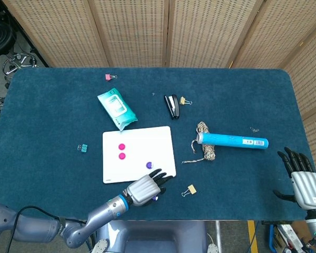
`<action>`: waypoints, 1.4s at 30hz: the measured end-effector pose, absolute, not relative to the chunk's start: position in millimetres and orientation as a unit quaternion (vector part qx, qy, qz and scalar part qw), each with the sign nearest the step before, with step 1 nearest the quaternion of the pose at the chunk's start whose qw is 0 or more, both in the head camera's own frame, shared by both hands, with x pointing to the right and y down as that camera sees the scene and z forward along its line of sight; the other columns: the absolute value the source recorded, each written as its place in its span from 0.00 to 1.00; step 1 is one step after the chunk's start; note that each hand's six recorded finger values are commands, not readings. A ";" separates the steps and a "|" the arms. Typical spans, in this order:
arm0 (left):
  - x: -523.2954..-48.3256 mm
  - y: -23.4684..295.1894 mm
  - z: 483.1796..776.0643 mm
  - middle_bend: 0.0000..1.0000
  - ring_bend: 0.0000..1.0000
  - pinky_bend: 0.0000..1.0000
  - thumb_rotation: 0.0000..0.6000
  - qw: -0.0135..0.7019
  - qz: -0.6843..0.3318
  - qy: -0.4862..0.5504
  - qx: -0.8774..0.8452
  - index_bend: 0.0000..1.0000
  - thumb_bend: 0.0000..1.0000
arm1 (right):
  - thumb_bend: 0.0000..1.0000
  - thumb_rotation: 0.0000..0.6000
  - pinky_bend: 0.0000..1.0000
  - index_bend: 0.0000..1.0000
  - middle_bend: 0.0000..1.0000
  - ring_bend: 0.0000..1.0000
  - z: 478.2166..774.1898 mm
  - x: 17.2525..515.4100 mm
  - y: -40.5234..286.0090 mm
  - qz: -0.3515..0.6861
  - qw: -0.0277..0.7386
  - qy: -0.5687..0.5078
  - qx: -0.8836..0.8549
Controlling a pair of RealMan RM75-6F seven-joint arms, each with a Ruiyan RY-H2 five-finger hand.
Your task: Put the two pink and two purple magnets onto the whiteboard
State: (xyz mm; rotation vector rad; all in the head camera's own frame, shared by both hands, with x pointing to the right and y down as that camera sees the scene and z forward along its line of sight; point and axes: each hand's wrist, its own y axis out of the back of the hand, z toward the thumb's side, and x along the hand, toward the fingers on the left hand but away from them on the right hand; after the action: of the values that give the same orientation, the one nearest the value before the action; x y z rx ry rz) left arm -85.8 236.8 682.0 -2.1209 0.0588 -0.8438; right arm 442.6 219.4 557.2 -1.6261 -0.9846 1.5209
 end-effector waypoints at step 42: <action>-80.8 240.6 696.2 0.00 0.00 0.00 1.00 0.437 -0.363 0.021 -0.823 0.54 0.32 | 0.00 1.00 0.00 0.00 0.00 0.00 558.4 443.8 219.0 0.587 0.343 -0.380 -0.627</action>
State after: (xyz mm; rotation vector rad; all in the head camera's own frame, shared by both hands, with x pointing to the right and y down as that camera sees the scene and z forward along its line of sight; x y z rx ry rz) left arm -80.8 240.6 696.2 -2.0473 0.0527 -0.9028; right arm 443.8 219.0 558.4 -1.6291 -0.9876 1.5253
